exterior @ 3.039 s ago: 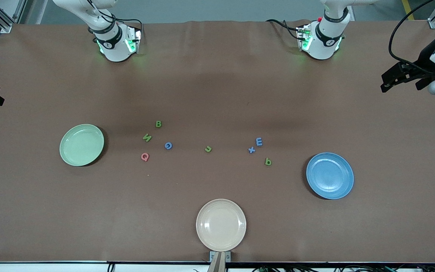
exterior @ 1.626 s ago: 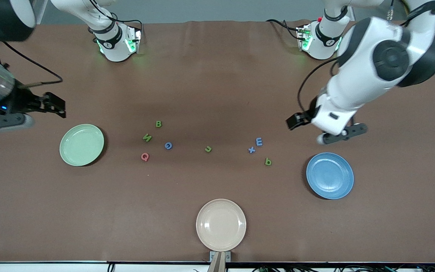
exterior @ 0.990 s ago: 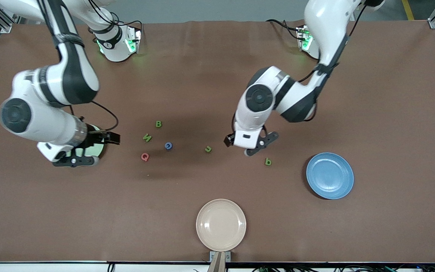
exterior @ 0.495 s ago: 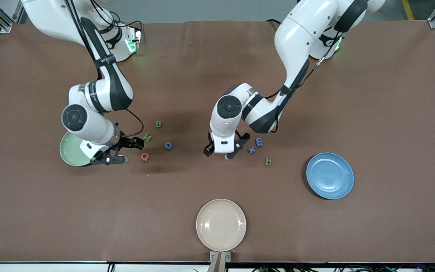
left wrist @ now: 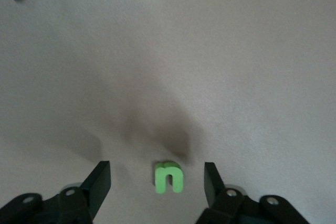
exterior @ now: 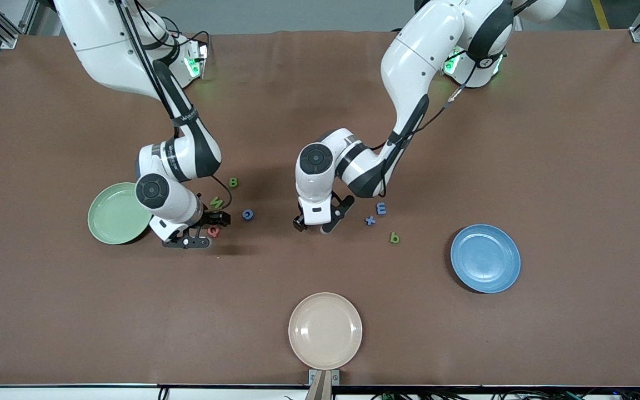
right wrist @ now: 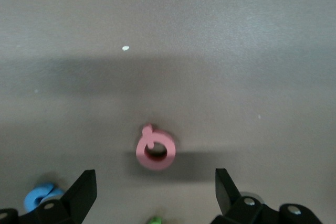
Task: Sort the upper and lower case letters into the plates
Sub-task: 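Grasp the pink letter with the right gripper while the left grasps green u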
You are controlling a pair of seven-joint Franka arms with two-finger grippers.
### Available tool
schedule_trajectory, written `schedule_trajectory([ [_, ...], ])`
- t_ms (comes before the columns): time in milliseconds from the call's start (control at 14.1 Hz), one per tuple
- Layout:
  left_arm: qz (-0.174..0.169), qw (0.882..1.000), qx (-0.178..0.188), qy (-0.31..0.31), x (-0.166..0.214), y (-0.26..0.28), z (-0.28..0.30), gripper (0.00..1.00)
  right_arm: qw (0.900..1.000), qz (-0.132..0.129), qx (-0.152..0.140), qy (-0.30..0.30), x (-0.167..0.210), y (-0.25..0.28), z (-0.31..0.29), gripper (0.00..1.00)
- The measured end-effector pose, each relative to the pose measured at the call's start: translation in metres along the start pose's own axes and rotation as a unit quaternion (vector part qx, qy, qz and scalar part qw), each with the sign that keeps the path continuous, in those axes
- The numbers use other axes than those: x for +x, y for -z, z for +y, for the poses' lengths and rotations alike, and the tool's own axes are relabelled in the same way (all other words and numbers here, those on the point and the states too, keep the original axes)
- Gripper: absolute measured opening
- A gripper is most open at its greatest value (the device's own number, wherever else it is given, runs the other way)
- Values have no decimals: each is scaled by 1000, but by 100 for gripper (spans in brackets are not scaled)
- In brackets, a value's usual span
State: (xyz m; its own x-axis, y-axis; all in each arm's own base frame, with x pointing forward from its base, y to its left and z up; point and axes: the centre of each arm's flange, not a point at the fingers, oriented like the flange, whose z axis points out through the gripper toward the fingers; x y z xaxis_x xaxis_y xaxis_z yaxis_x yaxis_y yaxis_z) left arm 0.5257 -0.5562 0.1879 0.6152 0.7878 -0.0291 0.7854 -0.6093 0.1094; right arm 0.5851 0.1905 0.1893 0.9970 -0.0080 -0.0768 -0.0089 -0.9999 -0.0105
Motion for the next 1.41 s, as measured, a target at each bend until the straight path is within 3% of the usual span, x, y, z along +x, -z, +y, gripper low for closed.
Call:
schedule_trajectory([
  [212, 1, 1000, -4, 1, 2, -5, 1, 77, 1000, 2, -2, 1, 9, -10, -3, 97],
  [353, 2, 1000, -4, 1, 2, -11, 0, 74, 1000, 4, -1, 1, 13, -10, -4, 80],
  [495, 5, 1000, -4, -1, 1, -15, 0, 72, 1000, 4, -2, 1, 14, -13, -5, 76],
  [565, 6, 1000, -5, -3, -1, -17, 0, 70, 1000, 3, -2, 1, 14, -14, -5, 68],
  [919, 11, 1000, -7, -8, -6, -19, 1, 65, 1000, -4, -4, 1, 14, -14, -5, 63],
  [1131, 15, 1000, -8, -12, -11, -20, 1, 60, 1000, -6, -5, 1, 15, -13, -5, 53],
  [1202, 16, 1000, -9, -14, -13, -21, 1, 54, 1000, -8, -5, 1, 15, -12, -5, 46],
  [1272, 17, 1000, -11, -15, -14, -19, 2, 42, 1000, -8, -5, 1, 15, -12, -5, 46],
  [1343, 18, 1000, -13, -15, -14, -18, 3, 32, 1000, -8, -5, 1, 15, -11, -5, 39],
  [1414, 18, 1000, -13, -15, -14, -17, 3, 30, 1000, -8, -5, 2, 15, -11, -6, 36],
])
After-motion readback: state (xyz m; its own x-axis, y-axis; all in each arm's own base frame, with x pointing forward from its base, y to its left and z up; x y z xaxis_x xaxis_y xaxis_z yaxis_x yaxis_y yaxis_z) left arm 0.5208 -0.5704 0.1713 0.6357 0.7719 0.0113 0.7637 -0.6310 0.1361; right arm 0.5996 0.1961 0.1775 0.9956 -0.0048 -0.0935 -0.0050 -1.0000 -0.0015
